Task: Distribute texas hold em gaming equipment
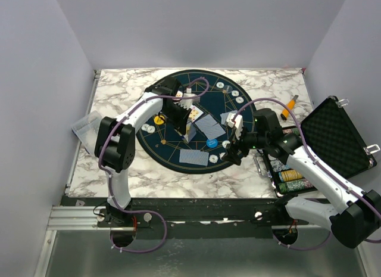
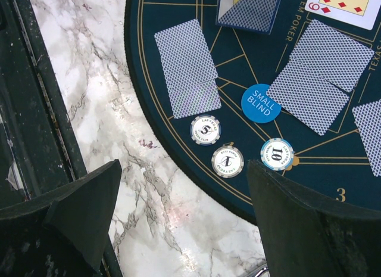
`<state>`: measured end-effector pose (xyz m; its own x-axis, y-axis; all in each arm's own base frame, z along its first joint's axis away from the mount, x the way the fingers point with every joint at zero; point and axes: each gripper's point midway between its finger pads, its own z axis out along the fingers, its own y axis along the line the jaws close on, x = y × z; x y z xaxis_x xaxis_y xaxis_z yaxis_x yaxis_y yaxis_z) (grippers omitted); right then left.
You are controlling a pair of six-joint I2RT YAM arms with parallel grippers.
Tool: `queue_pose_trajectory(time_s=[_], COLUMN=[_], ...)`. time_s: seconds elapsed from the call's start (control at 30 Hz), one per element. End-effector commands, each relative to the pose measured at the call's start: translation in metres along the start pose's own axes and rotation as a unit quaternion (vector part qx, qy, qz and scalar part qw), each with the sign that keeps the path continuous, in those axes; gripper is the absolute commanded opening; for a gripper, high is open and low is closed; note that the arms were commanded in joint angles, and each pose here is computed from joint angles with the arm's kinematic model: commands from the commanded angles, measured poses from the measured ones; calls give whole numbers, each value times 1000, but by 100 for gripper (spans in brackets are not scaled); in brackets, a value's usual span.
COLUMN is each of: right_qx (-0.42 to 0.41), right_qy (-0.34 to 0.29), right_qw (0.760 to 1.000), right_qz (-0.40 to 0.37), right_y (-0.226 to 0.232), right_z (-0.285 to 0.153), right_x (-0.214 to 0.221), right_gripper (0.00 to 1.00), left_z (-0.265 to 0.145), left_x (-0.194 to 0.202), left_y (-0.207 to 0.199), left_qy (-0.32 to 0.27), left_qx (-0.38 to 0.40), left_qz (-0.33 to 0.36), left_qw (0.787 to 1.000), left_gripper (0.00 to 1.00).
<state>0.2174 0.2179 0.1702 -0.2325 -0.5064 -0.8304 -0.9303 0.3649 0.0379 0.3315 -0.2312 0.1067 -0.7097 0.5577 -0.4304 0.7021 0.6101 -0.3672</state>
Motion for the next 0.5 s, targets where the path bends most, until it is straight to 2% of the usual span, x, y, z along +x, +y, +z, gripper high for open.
queue_pose_trajectory(time_s=[0.0, 0.13, 0.2, 0.27, 0.47], right_qx=[2, 1, -1, -1, -5], right_qy=[3, 4, 6, 5, 7], right_qw=[1000, 1000, 1000, 1000, 1000], right_qz=[-2, -3, -2, -2, -2], right_y=[2, 2, 2, 1, 1], right_z=[-4, -3, -2, -2, 0], right_x=[3, 3, 4, 3, 3], right_gripper=[90, 90, 90, 90, 90], left_z=[11, 15, 13, 10, -6], left_x=[1, 1, 0, -1, 1], left_y=[-2, 7, 16, 24, 43], left_qy=[9, 11, 9, 6, 1], left_qx=[50, 53, 47, 35, -11], left_qz=[-22, -33, -41, -48, -44], left_qw=[998, 998, 998, 998, 999], left_gripper=[4, 9, 14, 23, 57])
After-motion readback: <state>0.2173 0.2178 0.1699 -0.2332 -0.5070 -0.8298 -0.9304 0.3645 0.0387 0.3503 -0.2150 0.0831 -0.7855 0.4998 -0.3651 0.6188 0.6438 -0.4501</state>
